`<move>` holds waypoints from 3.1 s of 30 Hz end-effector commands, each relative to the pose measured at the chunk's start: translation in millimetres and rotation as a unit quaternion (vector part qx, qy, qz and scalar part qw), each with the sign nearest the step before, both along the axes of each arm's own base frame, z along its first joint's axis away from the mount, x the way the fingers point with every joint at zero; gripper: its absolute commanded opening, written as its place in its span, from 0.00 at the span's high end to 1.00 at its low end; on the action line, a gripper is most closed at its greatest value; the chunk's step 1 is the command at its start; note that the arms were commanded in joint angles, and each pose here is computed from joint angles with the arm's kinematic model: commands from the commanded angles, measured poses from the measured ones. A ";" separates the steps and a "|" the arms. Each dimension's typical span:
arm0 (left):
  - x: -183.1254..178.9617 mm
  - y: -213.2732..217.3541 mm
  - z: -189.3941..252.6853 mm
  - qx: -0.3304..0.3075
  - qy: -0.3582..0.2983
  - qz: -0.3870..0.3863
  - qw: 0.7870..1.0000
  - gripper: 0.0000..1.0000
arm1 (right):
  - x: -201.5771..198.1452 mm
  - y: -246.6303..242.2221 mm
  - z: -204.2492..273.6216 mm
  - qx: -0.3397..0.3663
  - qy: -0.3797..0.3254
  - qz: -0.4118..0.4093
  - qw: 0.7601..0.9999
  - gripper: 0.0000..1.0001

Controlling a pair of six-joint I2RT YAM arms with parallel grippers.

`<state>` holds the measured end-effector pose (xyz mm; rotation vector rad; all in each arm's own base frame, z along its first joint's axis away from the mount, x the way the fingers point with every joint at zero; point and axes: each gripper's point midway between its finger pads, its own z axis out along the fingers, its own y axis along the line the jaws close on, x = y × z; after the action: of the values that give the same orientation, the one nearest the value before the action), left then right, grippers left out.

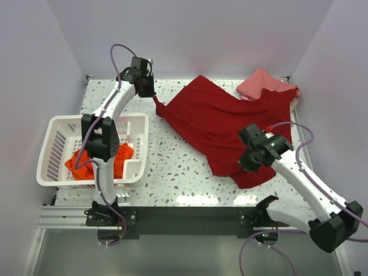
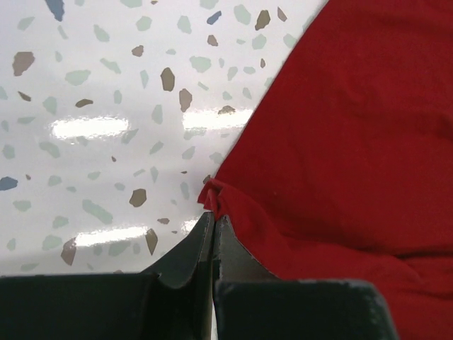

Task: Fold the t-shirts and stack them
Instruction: Fold the tshirt

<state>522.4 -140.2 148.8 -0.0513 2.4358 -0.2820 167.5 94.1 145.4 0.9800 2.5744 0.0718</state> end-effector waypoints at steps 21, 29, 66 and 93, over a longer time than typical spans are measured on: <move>14.5 -59.6 3.0 0.021 -0.021 -0.022 0.999 1.00 | 87.7 -143.8 0.9 -0.080 0.014 -0.063 0.995 1.00; 37.0 -95.6 -2.2 -0.019 -0.040 -0.033 0.998 1.00 | 107.3 -160.9 -5.8 -0.082 0.032 -0.071 0.994 1.00; -11.1 -22.7 -129.0 0.084 0.129 -0.035 0.987 0.34 | 61.4 -132.6 -29.2 -0.007 0.057 -0.061 0.996 0.22; 25.3 -11.5 -92.5 0.055 0.064 -0.008 0.996 1.00 | 21.9 -122.5 -48.0 0.000 0.095 -0.047 0.994 0.24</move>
<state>518.3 -173.4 28.2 0.0825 2.6666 -0.1697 199.2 -32.3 97.7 1.1673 2.6690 -0.0597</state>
